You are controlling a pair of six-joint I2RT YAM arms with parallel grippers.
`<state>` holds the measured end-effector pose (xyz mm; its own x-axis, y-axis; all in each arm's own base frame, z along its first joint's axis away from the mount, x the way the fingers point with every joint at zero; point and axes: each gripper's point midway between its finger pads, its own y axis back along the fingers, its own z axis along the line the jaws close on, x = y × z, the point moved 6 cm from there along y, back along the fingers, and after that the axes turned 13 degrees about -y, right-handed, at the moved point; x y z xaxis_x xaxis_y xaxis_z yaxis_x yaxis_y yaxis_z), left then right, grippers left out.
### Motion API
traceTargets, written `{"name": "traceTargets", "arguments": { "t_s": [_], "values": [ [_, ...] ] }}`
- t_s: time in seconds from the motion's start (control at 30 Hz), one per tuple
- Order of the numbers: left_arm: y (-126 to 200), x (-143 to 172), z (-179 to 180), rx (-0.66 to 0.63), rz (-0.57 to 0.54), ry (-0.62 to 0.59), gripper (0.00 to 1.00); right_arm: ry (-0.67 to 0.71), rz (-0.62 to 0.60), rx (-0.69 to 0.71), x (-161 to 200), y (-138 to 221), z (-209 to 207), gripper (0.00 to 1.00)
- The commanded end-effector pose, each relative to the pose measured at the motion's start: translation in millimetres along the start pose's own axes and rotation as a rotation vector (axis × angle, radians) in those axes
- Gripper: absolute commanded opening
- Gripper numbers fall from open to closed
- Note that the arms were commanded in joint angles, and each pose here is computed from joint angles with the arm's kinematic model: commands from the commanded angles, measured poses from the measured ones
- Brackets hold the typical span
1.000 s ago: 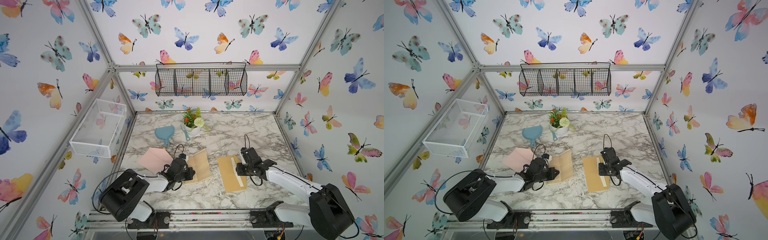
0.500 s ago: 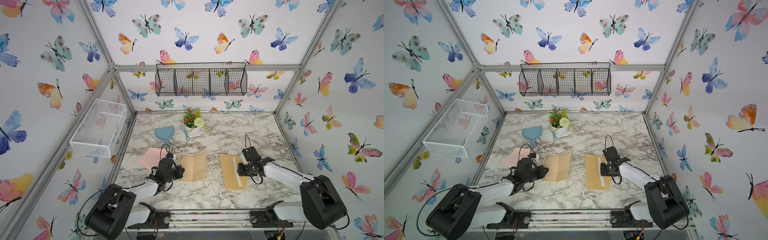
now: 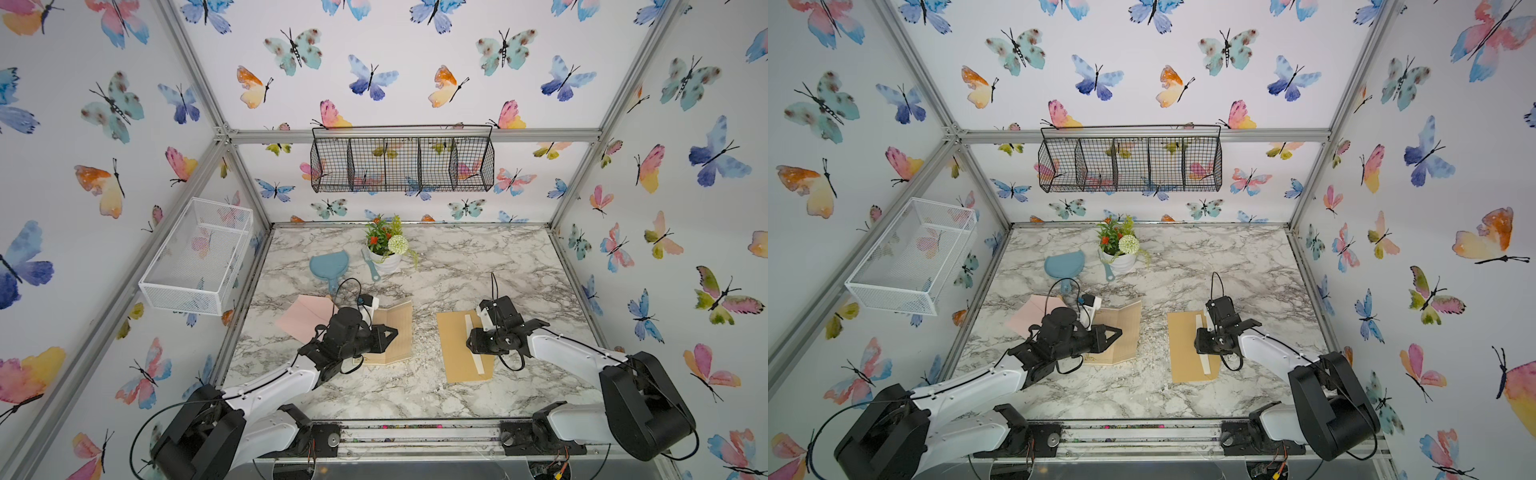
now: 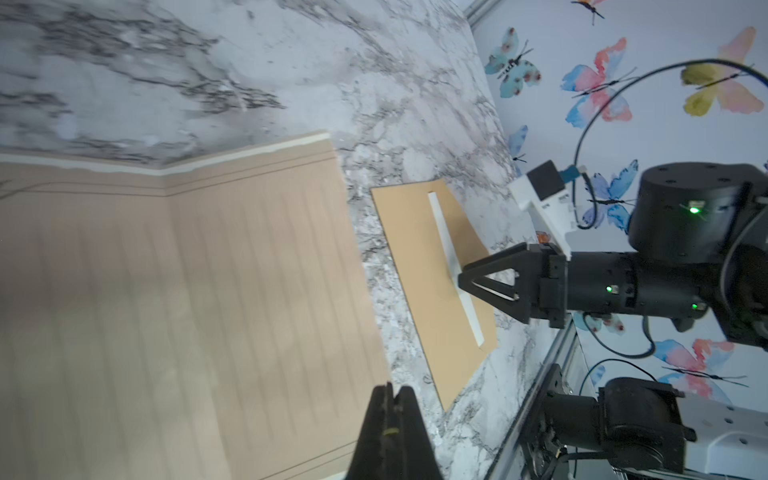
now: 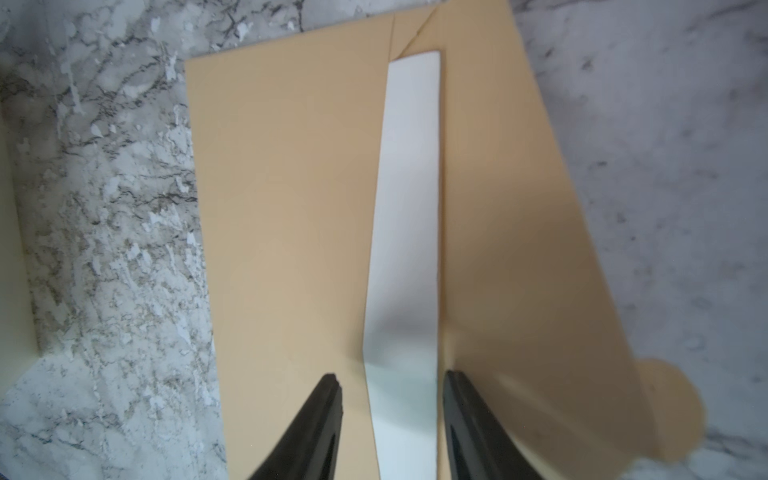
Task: Take the letter paper out of the envelope
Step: Adjust the letter paper at the center of the board.
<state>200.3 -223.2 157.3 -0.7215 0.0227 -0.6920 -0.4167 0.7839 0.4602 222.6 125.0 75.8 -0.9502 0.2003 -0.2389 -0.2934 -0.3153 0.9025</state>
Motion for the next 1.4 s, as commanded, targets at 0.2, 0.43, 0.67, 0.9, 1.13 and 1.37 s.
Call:
{"name": "traceTargets", "arguments": {
  "t_s": [0.2, 0.43, 0.67, 0.9, 1.13, 1.37],
  "values": [
    [-73, 15, -46, 0.057, 0.082, -0.012, 0.18, -0.027, -0.029, 0.014, 1, 2, -5, 0.49],
    [-119, 45, -50, 0.096, 0.163, 0.026, 0.17, -0.022, 0.009, -0.026, 10, -7, -6, 0.49],
    [-140, 62, -43, 0.065, 0.211, 0.028, 0.15, -0.022, 0.018, -0.093, 13, -7, 0, 0.45],
    [-146, 77, -30, 0.011, 0.248, 0.034, 0.13, -0.014, 0.005, -0.127, 12, 0, 5, 0.37],
    [-143, 79, -24, -0.042, 0.266, 0.010, 0.12, -0.005, -0.001, -0.126, 13, 2, 4, 0.23],
    [-138, 81, -19, -0.066, 0.264, 0.004, 0.11, 0.002, -0.007, -0.145, 14, 2, 5, 0.07]
  ]
}}
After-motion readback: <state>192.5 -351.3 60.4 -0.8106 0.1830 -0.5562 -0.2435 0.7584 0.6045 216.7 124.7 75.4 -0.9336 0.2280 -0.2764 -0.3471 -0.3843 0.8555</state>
